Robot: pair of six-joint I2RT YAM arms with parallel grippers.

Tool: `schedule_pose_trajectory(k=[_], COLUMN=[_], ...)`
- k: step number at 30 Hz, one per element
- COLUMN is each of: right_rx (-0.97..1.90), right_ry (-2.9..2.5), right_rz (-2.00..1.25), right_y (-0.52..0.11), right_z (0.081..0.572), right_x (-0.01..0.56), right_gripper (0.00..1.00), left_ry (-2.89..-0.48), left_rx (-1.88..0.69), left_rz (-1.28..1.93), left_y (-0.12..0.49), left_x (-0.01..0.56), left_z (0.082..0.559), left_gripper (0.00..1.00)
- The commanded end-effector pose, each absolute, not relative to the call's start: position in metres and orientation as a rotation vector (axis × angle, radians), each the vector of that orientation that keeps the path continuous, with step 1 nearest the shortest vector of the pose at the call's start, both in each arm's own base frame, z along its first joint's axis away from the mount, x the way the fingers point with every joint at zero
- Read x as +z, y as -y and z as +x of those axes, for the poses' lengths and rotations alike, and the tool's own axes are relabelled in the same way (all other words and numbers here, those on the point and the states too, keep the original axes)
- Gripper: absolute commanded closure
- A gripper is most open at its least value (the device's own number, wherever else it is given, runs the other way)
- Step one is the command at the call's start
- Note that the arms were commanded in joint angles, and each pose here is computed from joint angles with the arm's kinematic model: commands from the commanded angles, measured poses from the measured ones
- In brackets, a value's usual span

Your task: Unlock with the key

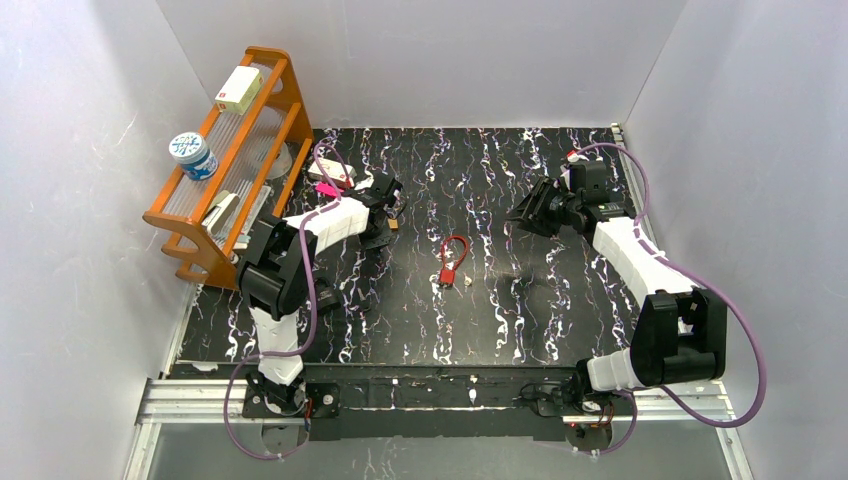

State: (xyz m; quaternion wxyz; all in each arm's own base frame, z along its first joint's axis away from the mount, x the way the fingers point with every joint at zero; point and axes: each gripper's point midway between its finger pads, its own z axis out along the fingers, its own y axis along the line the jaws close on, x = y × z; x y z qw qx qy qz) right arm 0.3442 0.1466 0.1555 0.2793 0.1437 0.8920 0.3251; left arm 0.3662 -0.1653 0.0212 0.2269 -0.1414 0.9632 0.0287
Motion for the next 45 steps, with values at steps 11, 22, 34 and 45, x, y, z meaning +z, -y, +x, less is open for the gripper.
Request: schedule_pose_trajectory(k=[11,22,34,45], right_rx=[0.888,0.885,1.131,1.557], right_ry=[-2.359,-2.36,-2.369,-2.271], right_rz=[0.333,0.333,0.311,0.514], right_y=[-0.153,-0.154,-0.182,-0.228], right_z=[0.352,0.353,0.353,0.361], right_x=[0.173,0.173,0.177,0.219], right_gripper=[0.49,0.49,0.38,0.27], left_ry=[-2.594,-2.575,-2.513,-2.244], left_rx=[0.129,0.144,-0.164,-0.763], left_rz=[-0.376,-0.351,-0.144,0.19], left_y=[0.153,0.152,0.188,0.262], left_x=[0.047,0.051,0.111,0.199], left_z=[0.368,0.374,0.38,0.365], left_gripper=[0.82,1.0,1.0,1.0])
